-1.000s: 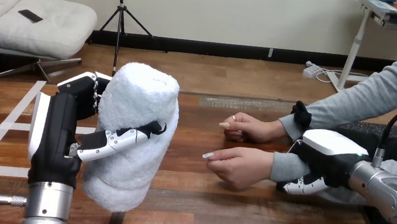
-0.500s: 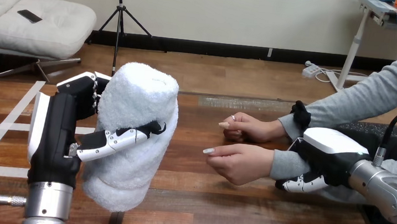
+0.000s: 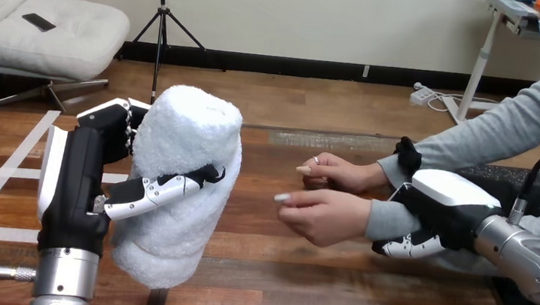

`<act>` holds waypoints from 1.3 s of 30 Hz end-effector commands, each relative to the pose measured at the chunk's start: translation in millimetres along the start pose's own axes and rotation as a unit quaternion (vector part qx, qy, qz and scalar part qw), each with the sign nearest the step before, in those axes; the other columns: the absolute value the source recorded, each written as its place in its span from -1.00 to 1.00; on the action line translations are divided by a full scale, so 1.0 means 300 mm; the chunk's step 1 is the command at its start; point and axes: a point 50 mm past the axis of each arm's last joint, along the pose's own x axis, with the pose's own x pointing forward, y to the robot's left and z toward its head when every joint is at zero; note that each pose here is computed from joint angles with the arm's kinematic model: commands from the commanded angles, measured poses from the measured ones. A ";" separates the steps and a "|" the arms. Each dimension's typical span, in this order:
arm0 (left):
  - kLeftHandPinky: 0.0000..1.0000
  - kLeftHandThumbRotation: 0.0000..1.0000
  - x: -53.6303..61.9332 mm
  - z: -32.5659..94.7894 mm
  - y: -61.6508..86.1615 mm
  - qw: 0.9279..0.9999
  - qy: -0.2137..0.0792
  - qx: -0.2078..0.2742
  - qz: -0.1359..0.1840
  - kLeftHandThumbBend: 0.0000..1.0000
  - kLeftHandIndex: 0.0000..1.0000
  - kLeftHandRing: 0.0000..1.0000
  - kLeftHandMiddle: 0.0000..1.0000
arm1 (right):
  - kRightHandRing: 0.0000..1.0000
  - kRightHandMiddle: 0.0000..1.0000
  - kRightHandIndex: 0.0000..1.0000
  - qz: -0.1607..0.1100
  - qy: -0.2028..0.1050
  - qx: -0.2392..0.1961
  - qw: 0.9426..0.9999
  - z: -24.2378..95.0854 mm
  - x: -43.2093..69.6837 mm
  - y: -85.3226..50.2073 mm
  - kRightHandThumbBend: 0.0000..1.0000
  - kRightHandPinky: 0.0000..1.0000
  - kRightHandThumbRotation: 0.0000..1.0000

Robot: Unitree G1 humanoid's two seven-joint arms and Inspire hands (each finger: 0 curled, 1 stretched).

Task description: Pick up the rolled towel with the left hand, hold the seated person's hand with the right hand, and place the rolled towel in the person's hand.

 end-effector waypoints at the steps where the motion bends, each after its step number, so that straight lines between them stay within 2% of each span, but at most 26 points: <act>1: -0.39 -1.00 0.067 0.056 0.004 0.998 -0.061 -0.015 0.019 0.31 -0.18 -0.30 -0.20 | -0.45 -0.34 -0.34 -0.052 -0.024 0.025 0.998 0.028 0.013 -0.068 -0.03 -0.55 -0.38; 14: -0.38 -1.00 0.084 0.045 0.000 0.997 -0.068 -0.014 0.021 0.32 -0.19 -0.29 -0.20 | -0.44 -0.32 -0.31 -0.066 -0.041 0.035 0.996 0.039 0.009 -0.103 -0.04 -0.54 -0.41; 25: -0.37 -1.00 0.105 0.035 -0.008 0.997 -0.079 -0.014 0.014 0.30 -0.20 -0.28 -0.19 | -0.45 -0.34 -0.34 -0.078 -0.058 0.043 0.994 0.048 0.005 -0.123 -0.04 -0.54 -0.35; 39: -0.37 -1.00 0.151 0.019 -0.031 0.995 -0.090 -0.031 -0.001 0.24 -0.20 -0.28 -0.19 | -0.48 -0.37 -0.37 -0.085 -0.071 0.050 0.993 0.054 0.000 -0.133 -0.02 -0.57 -0.44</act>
